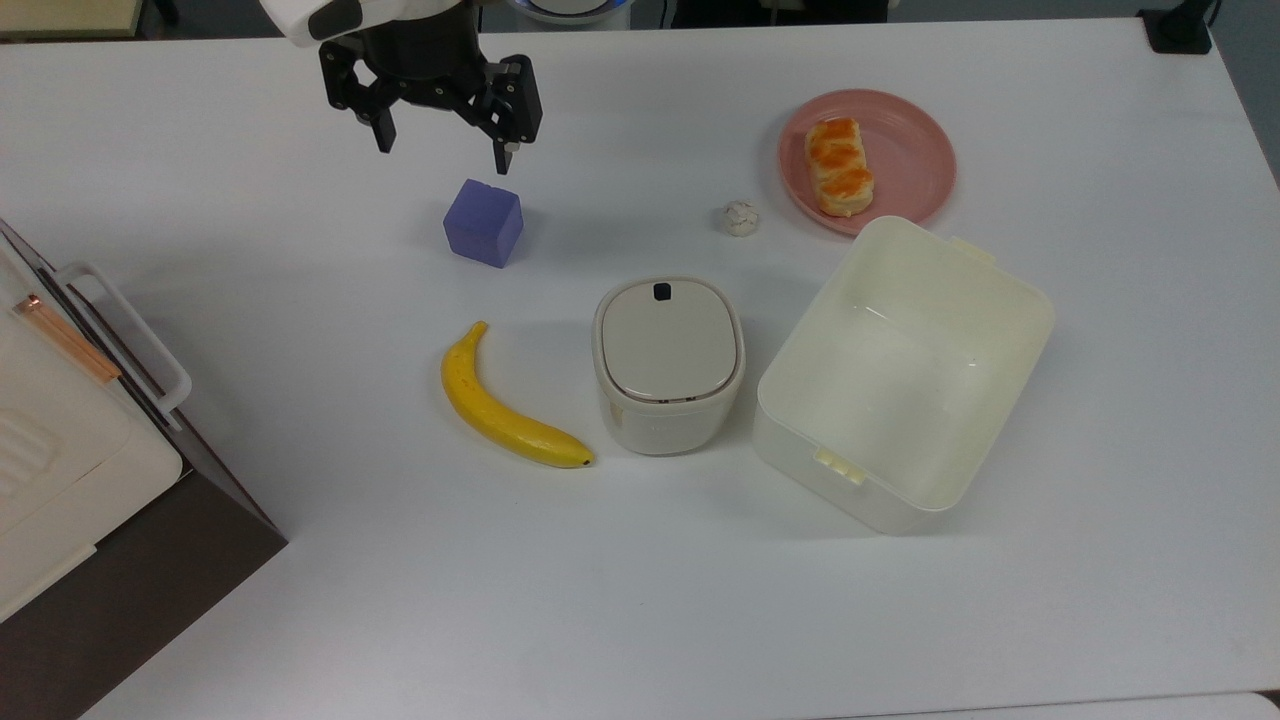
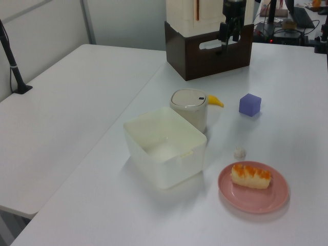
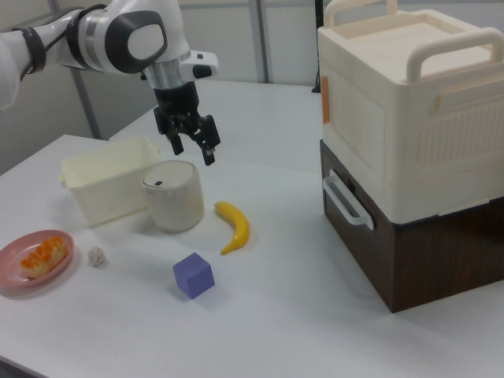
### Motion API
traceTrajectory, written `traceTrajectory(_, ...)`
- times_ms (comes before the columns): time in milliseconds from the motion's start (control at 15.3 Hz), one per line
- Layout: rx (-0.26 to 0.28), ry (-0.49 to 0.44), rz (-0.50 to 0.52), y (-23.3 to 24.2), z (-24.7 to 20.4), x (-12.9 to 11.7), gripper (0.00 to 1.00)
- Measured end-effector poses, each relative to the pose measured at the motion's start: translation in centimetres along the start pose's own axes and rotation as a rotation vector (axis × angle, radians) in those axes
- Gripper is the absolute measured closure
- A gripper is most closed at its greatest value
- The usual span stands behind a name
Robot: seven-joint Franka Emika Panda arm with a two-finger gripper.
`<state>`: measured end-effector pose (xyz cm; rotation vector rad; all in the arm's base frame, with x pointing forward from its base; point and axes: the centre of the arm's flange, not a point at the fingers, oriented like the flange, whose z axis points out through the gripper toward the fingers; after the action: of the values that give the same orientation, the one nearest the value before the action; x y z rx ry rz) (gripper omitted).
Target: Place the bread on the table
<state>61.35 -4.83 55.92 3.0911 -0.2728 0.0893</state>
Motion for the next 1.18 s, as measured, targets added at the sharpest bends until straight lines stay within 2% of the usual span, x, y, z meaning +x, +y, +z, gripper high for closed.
traceTrajectory(850, 0.000, -0.062, -0.101, 0.5, 0.0, -1.0, 0.00)
traceTrajectory(1176, 0.003, -0.104, -0.169, -3.6, 1.9, -2.0, 0.00)
